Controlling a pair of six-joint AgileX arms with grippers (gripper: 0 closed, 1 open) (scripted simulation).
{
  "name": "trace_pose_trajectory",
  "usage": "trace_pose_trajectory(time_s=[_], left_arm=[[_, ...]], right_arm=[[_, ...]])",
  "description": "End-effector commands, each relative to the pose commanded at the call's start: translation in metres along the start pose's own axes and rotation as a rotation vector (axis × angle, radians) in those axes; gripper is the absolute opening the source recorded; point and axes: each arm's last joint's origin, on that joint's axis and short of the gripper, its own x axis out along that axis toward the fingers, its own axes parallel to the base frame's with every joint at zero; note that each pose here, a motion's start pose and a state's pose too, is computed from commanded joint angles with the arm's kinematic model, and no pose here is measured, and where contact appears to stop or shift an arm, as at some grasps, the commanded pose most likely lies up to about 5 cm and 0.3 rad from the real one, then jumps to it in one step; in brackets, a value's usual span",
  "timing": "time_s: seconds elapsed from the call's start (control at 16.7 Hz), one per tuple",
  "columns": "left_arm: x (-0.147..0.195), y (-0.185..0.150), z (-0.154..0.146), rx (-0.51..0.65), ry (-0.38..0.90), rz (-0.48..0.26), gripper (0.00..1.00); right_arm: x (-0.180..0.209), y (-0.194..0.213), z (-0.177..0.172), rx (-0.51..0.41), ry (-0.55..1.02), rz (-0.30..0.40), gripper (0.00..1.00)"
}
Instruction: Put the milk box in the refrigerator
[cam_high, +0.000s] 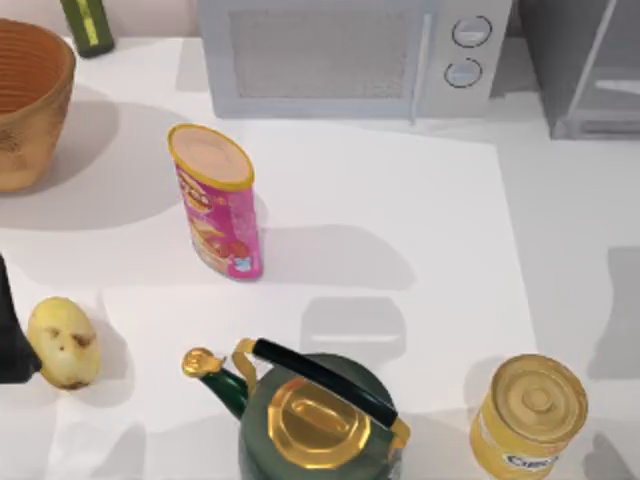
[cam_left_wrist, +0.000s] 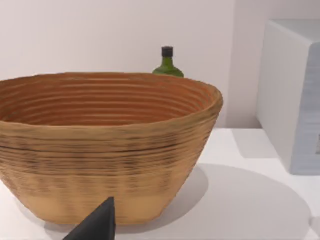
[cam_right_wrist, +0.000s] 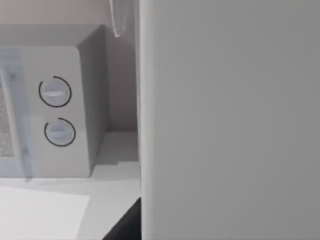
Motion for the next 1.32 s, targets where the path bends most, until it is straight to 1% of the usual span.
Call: trace_pose_trajectory(time_s=[0.3, 0.42, 0.6, 0.78, 0.9, 1.08, 1.2, 1.32], left_arm=[[0.0, 0.0, 0.0, 0.0, 0.0, 0.0, 1.0], [0.0, 0.0, 0.0, 0.0, 0.0, 0.0, 1.0], [0.0, 0.0, 0.0, 0.0, 0.0, 0.0, 1.0], [0.0, 0.0, 0.0, 0.0, 0.0, 0.0, 1.0], [0.0, 0.0, 0.0, 0.0, 0.0, 0.0, 1.0], [0.0, 0.0, 0.0, 0.0, 0.0, 0.0, 1.0], [0.0, 0.0, 0.0, 0.0, 0.0, 0.0, 1.0], [0.0, 0.0, 0.0, 0.0, 0.0, 0.0, 1.0]], right_arm=[[0.0, 0.0, 0.004, 0.0, -0.012, 0.005, 0.0], [0.0, -0.001, 0.013, -0.014, -0.034, 0.003, 0.0], [0.006, -0.003, 0.04, -0.04, -0.089, 0.004, 0.0], [0.024, -0.007, 0.077, -0.061, -0.148, 0.014, 0.0], [0.047, -0.012, 0.102, -0.072, -0.185, 0.027, 0.0], [0.096, -0.021, 0.128, -0.083, -0.226, 0.06, 0.0], [0.138, -0.029, 0.131, -0.084, -0.232, 0.084, 0.0], [0.181, -0.038, 0.121, -0.082, -0.221, 0.104, 0.0]])
